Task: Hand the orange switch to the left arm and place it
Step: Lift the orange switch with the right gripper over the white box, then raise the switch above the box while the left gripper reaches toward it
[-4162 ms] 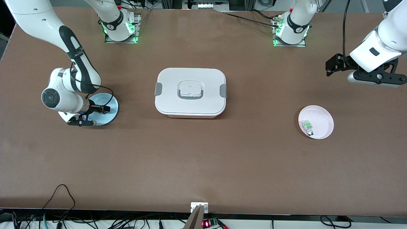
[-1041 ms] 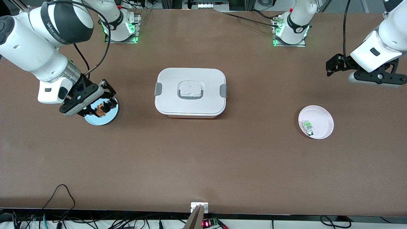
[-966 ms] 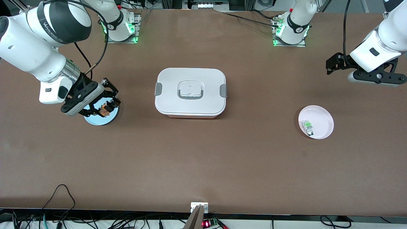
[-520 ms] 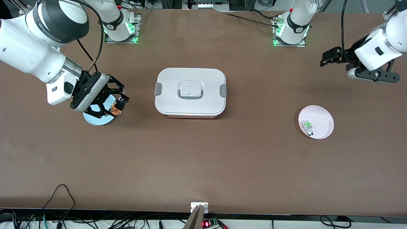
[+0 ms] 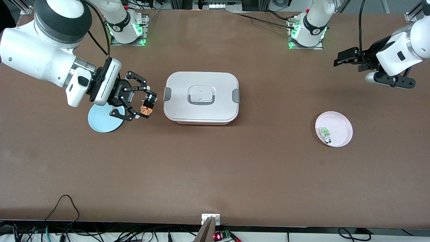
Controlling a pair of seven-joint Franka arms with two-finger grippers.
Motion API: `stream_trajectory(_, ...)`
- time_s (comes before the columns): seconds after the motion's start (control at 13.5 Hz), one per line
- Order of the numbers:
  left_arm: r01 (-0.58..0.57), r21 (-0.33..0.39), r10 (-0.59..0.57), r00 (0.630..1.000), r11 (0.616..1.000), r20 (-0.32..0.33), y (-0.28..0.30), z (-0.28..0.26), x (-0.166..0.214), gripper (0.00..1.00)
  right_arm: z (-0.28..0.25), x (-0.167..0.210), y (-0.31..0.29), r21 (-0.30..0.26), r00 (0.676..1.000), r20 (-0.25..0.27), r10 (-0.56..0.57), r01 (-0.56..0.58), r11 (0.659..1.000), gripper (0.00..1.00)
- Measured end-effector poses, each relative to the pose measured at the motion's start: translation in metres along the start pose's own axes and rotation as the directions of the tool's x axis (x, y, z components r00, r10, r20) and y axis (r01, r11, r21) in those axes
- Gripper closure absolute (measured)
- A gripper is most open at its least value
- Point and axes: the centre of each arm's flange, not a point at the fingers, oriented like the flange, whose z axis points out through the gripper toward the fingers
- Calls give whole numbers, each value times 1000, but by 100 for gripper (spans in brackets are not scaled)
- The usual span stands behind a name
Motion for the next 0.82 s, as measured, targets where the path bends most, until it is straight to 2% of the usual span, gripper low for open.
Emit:
stream_trajectory(0.15, -9, -62, 11, 1000, 998, 24, 5, 4, 1, 0, 6, 3, -1, 8, 993, -94, -71, 72, 997, 25)
stream_trajectory(0.3, -7, -162, 19, 997, 987, 73, 4, 11, 4, 0, 12, 0, 2, -1, 974, -185, -133, 135, 991, 25)
stream_trajectory(0.37, 3, -216, 21, 994, 976, 110, 0, 17, 6, 0, 16, -4, 4, -6, 965, -214, -154, 156, 988, 25)
stream_trajectory(0.59, 55, -376, 38, 971, 925, 237, -22, 38, 19, 0, 33, -12, 6, 3, 949, -253, -186, 193, 981, 25)
stream_trajectory(0.82, 100, -474, 54, 952, 875, 300, -43, 60, 37, 0, 53, 5, -11, 39, 936, -310, -169, 190, 981, 25)
